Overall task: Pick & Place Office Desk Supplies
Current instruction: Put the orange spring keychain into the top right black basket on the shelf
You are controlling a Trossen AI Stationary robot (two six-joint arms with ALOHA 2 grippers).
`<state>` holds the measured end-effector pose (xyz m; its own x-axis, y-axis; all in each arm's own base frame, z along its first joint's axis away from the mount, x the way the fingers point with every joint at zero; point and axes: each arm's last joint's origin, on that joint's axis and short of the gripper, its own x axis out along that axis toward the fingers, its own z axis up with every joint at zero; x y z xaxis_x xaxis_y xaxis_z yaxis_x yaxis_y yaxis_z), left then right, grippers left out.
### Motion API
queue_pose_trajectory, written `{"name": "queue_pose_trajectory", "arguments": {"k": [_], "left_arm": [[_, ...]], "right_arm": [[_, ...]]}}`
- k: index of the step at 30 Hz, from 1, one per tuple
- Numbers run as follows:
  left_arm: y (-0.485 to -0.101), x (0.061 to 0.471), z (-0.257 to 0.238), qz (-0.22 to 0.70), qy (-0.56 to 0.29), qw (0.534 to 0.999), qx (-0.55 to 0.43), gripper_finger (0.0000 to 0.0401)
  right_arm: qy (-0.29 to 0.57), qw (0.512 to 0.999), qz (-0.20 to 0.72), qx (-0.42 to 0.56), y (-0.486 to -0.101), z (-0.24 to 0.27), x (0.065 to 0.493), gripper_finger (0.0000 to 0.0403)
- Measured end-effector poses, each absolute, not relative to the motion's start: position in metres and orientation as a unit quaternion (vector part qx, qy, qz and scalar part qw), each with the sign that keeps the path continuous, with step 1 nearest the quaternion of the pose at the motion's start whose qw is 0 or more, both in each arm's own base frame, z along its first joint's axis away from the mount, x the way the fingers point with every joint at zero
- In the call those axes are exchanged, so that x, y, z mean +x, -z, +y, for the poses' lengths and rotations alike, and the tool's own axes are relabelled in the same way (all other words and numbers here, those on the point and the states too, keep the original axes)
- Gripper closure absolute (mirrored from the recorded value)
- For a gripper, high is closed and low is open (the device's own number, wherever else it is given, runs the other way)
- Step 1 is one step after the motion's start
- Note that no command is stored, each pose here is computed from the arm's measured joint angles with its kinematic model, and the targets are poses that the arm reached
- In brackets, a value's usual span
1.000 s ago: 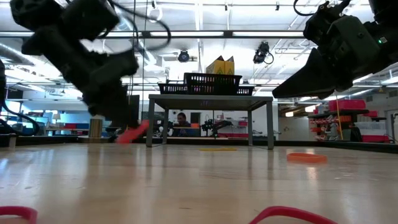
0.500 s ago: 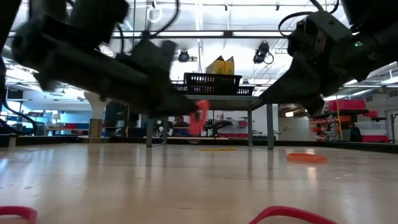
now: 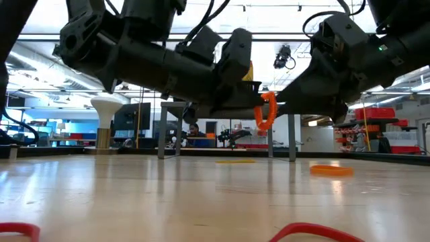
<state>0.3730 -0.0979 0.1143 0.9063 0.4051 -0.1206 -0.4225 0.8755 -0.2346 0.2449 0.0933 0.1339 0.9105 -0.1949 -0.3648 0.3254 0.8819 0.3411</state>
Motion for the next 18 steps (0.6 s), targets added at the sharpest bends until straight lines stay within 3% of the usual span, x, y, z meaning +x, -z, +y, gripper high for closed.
{"name": "queue_pose_trajectory", "arguments": {"k": [8, 18], "left_arm": [[-0.117, 0.377, -0.099, 0.04, -0.215, 0.968, -0.122, 0.0387], [-0.118, 0.376, -0.105, 0.044, -0.211, 0.971, -0.104, 0.0383]], "right_arm": [[0.15, 0.955, 0.148, 0.21, -0.129, 0.087, 0.252, 0.0247], [0.158, 0.959, 0.153, 0.179, -0.117, 0.079, 0.258, 0.0355]]}}
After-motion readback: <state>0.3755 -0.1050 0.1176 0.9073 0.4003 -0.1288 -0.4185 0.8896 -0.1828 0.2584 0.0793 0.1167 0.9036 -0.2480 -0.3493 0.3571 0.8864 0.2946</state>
